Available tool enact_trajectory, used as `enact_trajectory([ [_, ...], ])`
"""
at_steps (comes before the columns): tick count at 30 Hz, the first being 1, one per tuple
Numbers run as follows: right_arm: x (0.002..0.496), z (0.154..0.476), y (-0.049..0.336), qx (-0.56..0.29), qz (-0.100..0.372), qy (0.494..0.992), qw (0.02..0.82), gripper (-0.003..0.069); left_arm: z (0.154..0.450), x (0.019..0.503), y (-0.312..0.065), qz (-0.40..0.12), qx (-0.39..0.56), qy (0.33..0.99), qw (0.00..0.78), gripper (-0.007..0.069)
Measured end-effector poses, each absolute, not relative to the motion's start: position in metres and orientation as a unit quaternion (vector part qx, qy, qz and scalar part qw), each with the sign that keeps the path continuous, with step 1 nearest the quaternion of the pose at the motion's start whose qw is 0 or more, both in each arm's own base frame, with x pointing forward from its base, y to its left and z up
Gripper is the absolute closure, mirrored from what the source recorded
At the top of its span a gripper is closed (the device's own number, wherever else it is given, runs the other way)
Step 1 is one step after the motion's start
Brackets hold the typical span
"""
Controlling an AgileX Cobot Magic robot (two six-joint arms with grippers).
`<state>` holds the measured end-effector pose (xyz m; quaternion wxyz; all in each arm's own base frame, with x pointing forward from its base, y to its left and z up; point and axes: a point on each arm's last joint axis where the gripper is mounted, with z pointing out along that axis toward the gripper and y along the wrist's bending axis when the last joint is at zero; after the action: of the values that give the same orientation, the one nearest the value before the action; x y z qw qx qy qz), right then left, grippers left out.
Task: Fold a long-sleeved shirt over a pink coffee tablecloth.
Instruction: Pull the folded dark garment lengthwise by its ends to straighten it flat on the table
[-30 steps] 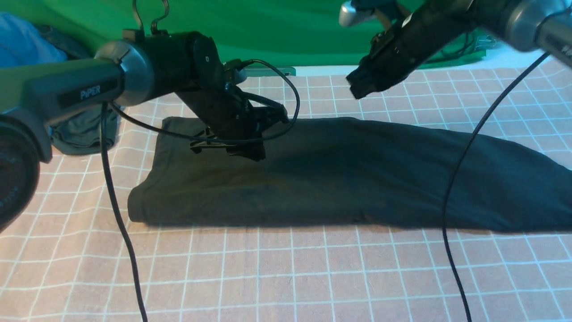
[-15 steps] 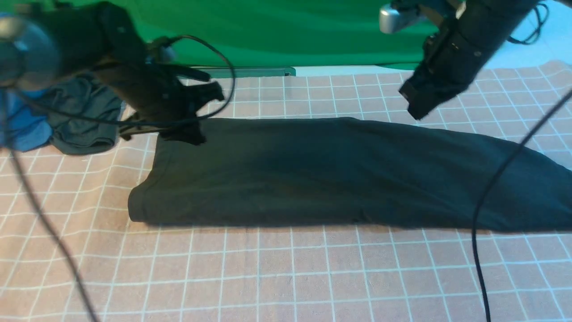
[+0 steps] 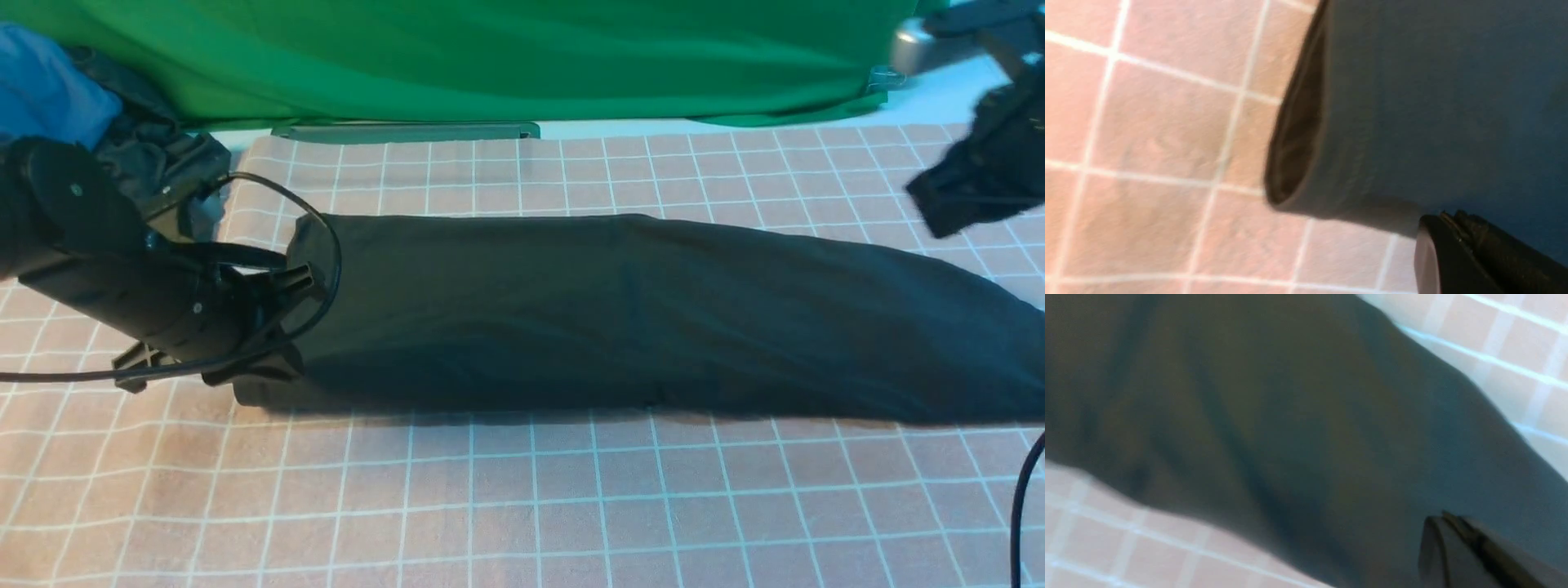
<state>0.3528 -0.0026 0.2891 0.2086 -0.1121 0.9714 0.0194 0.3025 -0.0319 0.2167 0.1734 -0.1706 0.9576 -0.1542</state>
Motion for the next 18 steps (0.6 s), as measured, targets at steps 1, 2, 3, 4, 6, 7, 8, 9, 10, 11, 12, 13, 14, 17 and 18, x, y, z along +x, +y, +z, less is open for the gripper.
enact_trajectory([
  [1, 0.353, 0.288, -0.005, -0.11, 0.018, 0.972, 0.208, 0.062, 0.217, 0.303, -0.032, -0.154, -0.171, 0.958, 0.173, 0.0613],
  [2, 0.355, 0.284, -0.012, -0.1, 0.015, 0.973, 0.205, 0.0615, 0.217, 0.303, -0.033, -0.159, -0.171, 0.956, 0.178, 0.0613],
  [3, 0.358, 0.279, -0.026, -0.081, 0.01, 0.975, 0.205, 0.06, 0.218, 0.305, -0.033, -0.166, -0.171, 0.953, 0.187, 0.0613],
  [4, 0.361, 0.273, -0.038, -0.065, 0.006, 0.977, 0.203, 0.0568, 0.218, 0.307, -0.034, -0.169, -0.168, 0.951, 0.197, 0.0613],
  [6, 0.365, 0.262, -0.053, -0.042, 0.003, 0.979, 0.198, 0.0513, 0.216, 0.309, -0.035, -0.171, -0.163, 0.951, 0.198, 0.0613],
  [7, 0.366, 0.258, -0.057, -0.036, 0.003, 0.98, 0.194, 0.049, 0.214, 0.31, -0.035, -0.172, -0.164, 0.952, 0.195, 0.0613],
  [8, 0.37, 0.246, -0.067, -0.021, 0.003, 0.983, 0.182, 0.0428, 0.21, 0.313, -0.035, -0.171, -0.16, 0.954, 0.189, 0.0613],
  [9, 0.37, 0.245, -0.069, -0.018, 0.003, 0.983, 0.181, 0.0421, 0.21, 0.314, -0.035, -0.171, -0.158, 0.954, 0.189, 0.0613],
  [10, 0.372, 0.239, -0.072, -0.013, 0.002, 0.984, 0.176, 0.0391, 0.208, 0.316, -0.036, -0.171, -0.157, 0.955, 0.184, 0.0613],
  [11, 0.377, 0.226, -0.076, -0.008, 0.002, 0.986, 0.169, 0.0358, 0.206, 0.323, -0.037, -0.172, -0.153, 0.957, 0.177, 0.0613],
  [12, 0.379, 0.221, -0.077, -0.007, 0.002, 0.986, 0.168, 0.0348, 0.203, 0.327, -0.039, -0.172, -0.15, 0.958, 0.171, 0.0613],
  [13, 0.381, 0.216, -0.078, -0.006, 0.002, 0.986, 0.167, 0.0337, 0.202, 0.331, -0.042, -0.173, -0.147, 0.959, 0.167, 0.0613],
  [14, 0.384, 0.212, -0.079, -0.005, 0.001, 0.985, 0.171, 0.0328, 0.2, 0.337, -0.045, -0.173, -0.141, 0.961, 0.163, 0.0613],
  [17, 0.393, 0.201, -0.081, 0.016, -0.001, 0.981, 0.191, 0.0274, 0.196, 0.351, -0.053, -0.169, -0.121, 0.966, 0.153, 0.0613],
  [18, 0.395, 0.199, -0.082, 0.024, -0.002, 0.981, 0.194, 0.0254, 0.192, 0.355, -0.055, -0.168, -0.116, 0.968, 0.146, 0.0613],
])
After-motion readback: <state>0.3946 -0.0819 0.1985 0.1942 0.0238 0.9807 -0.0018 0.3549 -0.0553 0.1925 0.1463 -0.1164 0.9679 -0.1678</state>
